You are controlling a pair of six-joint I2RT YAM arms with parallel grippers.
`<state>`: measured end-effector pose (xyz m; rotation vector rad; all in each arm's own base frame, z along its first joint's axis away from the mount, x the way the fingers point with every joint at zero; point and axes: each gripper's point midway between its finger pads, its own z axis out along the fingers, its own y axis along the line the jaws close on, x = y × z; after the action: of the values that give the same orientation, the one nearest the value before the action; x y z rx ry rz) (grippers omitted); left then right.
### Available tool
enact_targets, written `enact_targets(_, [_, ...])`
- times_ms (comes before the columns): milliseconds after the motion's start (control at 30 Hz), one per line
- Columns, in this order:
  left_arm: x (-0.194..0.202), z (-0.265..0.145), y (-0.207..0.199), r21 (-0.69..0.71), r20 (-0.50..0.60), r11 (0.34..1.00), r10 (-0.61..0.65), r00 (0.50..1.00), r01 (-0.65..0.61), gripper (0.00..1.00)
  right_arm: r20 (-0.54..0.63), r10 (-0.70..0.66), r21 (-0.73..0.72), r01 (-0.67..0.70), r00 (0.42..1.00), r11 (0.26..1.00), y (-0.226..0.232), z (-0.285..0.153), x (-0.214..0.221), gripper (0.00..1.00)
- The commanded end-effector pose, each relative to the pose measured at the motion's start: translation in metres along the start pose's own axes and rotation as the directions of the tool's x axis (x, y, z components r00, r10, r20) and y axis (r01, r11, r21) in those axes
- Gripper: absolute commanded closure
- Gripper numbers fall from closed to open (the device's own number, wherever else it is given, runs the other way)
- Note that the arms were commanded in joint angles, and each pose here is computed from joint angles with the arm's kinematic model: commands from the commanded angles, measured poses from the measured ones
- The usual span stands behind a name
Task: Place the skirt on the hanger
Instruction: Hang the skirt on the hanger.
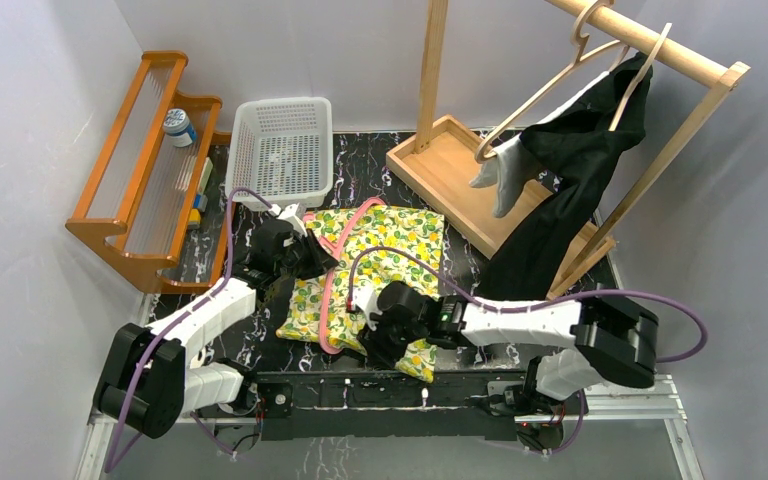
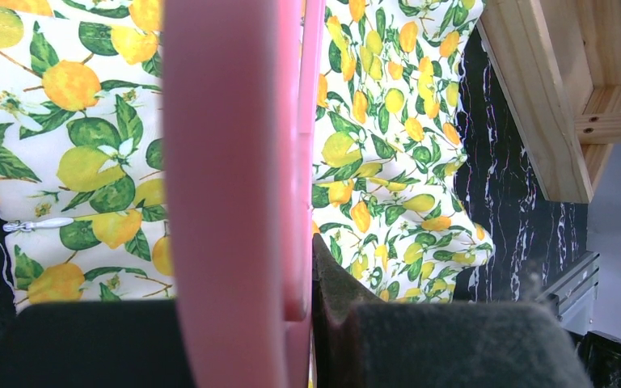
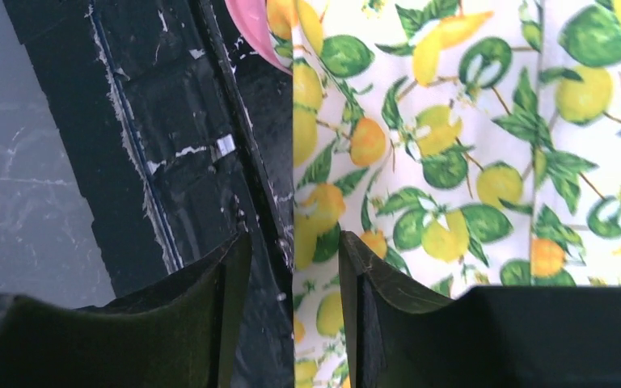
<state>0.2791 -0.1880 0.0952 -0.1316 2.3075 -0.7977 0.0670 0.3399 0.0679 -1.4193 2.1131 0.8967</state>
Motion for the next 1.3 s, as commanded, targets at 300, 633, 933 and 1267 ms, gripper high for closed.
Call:
enact_targets(300, [-0.011, -0.007, -0.015, 0.03, 0.011, 0.999, -0.012, 1.0, 0.012, 1.0, 0.139, -0.114, 0.072, 0.105, 0.984, 0.992, 0.01, 0.032, -0.077, 1.0])
enact_targets(633, [-0.01, -0.012, -0.019, 0.058, 0.016, 0.998, 0.033, 0.999, -0.034, 1.0, 0.099, -0.122, -0.005, 0.123, 0.988, 0.992, 0.024, 0.038, -0.08, 1.0])
enact_targets(933, [-0.015, -0.018, -0.017, 0.046, 0.047, 0.997, 0.064, 0.997, -0.067, 1.0, 0.194, -0.07, 0.097, 0.052, 0.978, 0.994, 0.008, -0.003, -0.104, 0.45])
enact_targets(1267, [-0.028, -0.037, -0.024, 0.039, 0.089, 0.986, 0.157, 0.984, -0.161, 1.0, 0.381, 0.097, 0.478, -0.286, 0.919, 0.831, -0.09, -0.068, -0.163, 0.44])
